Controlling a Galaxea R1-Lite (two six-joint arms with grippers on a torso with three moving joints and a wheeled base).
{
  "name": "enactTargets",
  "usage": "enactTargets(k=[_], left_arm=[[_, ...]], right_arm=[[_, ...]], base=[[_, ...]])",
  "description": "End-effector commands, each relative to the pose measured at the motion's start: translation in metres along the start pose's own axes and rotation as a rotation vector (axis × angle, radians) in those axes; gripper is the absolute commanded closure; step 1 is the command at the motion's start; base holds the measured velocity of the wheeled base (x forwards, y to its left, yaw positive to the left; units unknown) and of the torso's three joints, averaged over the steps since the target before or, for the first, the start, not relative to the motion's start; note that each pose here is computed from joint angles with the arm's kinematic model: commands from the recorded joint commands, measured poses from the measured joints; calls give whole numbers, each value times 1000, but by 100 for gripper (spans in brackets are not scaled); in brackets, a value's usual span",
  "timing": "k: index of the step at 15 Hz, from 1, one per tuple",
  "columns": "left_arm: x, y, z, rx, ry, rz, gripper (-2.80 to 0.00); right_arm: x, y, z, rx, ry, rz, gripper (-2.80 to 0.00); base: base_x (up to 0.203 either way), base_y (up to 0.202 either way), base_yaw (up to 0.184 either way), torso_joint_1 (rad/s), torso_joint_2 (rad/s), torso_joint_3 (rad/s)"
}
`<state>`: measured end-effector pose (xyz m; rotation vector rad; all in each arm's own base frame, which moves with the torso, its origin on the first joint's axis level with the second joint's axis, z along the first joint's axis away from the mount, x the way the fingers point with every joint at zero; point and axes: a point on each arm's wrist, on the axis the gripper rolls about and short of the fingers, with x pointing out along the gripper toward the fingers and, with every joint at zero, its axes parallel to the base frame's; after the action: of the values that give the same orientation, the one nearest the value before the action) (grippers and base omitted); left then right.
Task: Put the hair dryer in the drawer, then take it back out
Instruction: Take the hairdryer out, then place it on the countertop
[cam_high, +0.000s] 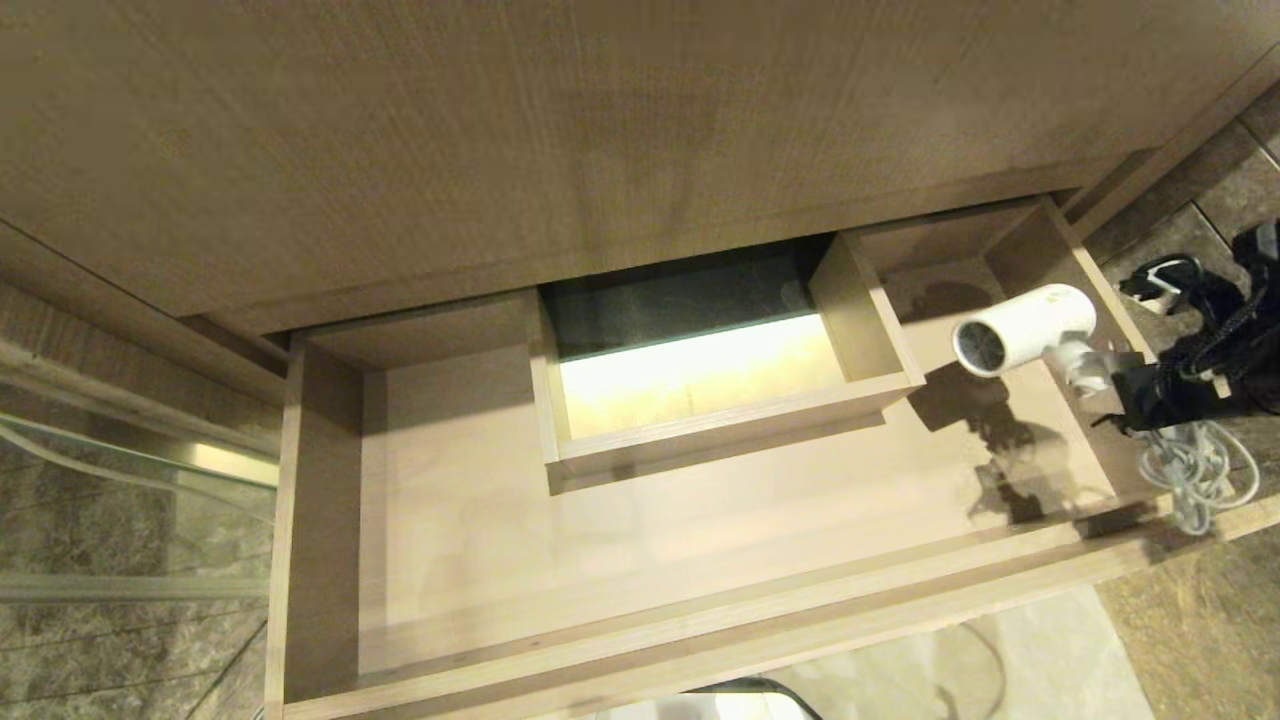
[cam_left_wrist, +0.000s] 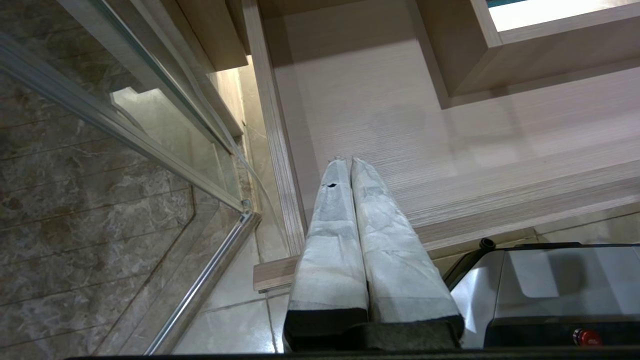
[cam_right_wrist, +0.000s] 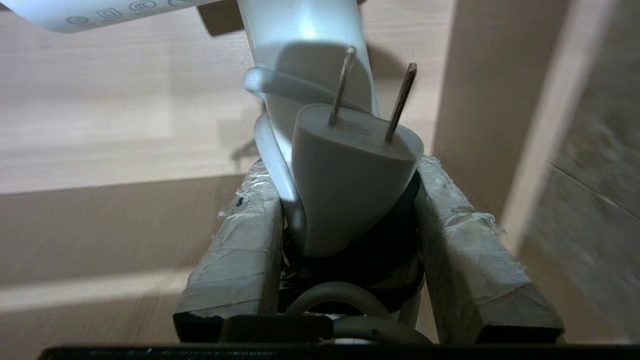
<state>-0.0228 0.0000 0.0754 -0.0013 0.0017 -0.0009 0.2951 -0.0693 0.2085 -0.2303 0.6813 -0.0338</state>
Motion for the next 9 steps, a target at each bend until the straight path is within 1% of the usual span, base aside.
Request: enactTargets(k=[1, 3, 6, 9], left_arm=[[0, 0, 0, 0, 0, -1, 0], [0, 0, 0, 0, -2, -1, 0], [0, 0, 0, 0, 1, -1, 0], [0, 0, 0, 0, 0, -1, 0]], right_arm=[[-53, 5, -4, -10, -87, -42, 0], [-75, 8, -7, -11, -128, -65, 0], [-118, 9, 0, -20, -257, -113, 0], [-151, 15, -10, -24, -326, -141, 0]], base=[[0, 0, 0, 0, 0, 0], [0, 0, 0, 0, 0, 0], [0, 0, 0, 0, 0, 0], [0, 0, 0, 0, 0, 0]])
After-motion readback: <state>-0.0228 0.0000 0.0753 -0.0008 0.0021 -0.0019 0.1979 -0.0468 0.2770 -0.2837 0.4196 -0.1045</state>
